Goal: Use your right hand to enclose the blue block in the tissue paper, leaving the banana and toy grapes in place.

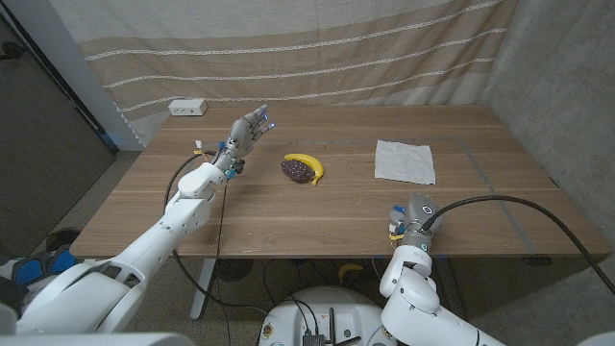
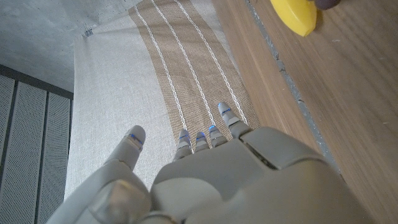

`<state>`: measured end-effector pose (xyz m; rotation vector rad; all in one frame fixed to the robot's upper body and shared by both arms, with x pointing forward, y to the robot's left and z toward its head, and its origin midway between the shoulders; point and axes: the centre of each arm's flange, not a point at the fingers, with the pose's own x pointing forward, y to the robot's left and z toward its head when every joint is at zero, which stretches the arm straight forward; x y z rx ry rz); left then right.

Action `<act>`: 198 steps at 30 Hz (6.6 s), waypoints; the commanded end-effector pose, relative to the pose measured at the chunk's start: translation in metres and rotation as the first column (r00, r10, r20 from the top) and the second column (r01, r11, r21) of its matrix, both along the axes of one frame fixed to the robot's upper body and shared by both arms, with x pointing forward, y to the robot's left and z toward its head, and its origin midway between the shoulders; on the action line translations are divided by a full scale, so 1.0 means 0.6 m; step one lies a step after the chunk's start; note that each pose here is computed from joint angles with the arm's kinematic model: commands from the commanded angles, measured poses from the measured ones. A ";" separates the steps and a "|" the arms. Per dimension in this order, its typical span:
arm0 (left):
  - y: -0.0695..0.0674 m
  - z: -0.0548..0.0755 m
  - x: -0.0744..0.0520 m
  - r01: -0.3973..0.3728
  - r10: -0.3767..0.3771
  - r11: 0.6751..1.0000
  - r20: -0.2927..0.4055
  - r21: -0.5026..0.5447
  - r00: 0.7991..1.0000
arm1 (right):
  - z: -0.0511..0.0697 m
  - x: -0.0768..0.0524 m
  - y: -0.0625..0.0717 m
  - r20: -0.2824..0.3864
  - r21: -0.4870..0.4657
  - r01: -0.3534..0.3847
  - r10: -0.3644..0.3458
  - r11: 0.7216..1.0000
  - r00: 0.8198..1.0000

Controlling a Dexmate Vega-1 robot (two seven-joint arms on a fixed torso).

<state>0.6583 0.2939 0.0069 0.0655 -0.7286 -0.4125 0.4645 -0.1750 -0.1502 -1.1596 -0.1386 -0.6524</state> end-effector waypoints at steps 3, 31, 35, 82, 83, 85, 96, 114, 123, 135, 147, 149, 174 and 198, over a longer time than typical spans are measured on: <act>0.004 0.000 -0.008 -0.002 0.002 1.000 0.010 -0.007 1.000 | 0.024 0.005 -0.005 0.107 -0.025 -0.012 0.015 1.000 0.994; -0.001 0.002 -0.009 0.006 -0.006 1.000 0.013 -0.007 1.000 | 0.070 0.046 -0.047 0.210 0.047 -0.029 0.019 0.998 0.978; -0.001 0.001 -0.010 0.004 -0.004 1.000 0.012 -0.005 1.000 | 0.081 0.055 -0.053 0.221 0.040 -0.029 0.019 0.999 0.975; -0.011 -0.002 -0.011 -0.007 0.007 1.000 0.010 -0.023 1.000 | 0.181 0.150 -0.103 0.236 -0.029 -0.061 0.066 0.998 0.970; -0.012 -0.002 -0.011 -0.007 0.007 1.000 0.007 -0.028 1.000 | 0.182 0.152 -0.103 0.234 -0.031 -0.063 0.068 0.998 0.970; -0.012 -0.002 -0.011 -0.007 0.007 1.000 0.010 -0.023 1.000 | 0.185 0.156 -0.104 0.233 -0.038 -0.064 0.071 0.997 0.970; -0.015 -0.002 -0.015 -0.016 0.016 0.999 0.011 -0.032 1.000 | 0.199 0.177 -0.113 0.228 -0.042 -0.068 0.076 0.997 0.971; -0.027 -0.006 -0.017 -0.016 0.017 0.999 0.008 -0.043 1.000 | 0.206 0.213 -0.132 0.209 -0.013 -0.061 0.062 0.998 0.976; -0.031 -0.011 -0.019 -0.021 0.022 0.999 0.005 -0.047 1.000 | 0.203 0.232 -0.143 0.181 -0.003 -0.052 0.052 0.999 0.982; -0.029 -0.015 -0.024 -0.034 0.034 0.998 0.003 -0.057 0.999 | 0.204 0.261 -0.147 0.147 -0.007 -0.044 0.044 0.999 0.988; -0.027 -0.016 -0.025 -0.038 0.038 0.998 0.000 -0.056 0.999 | 0.197 0.283 -0.146 0.108 -0.009 -0.030 0.031 1.000 0.994; -0.027 -0.017 -0.026 -0.038 0.038 0.998 -0.001 -0.055 0.999 | 0.195 0.285 -0.146 0.104 -0.008 -0.028 0.028 1.000 0.994; -0.023 -0.016 -0.032 -0.040 0.041 0.998 0.005 -0.056 0.999 | 0.188 0.301 -0.151 0.046 0.006 -0.008 0.008 1.000 0.999; -0.021 -0.012 -0.023 -0.029 0.029 0.998 0.007 -0.056 1.000 | 0.190 0.273 -0.178 0.112 0.106 0.037 -0.049 0.994 0.993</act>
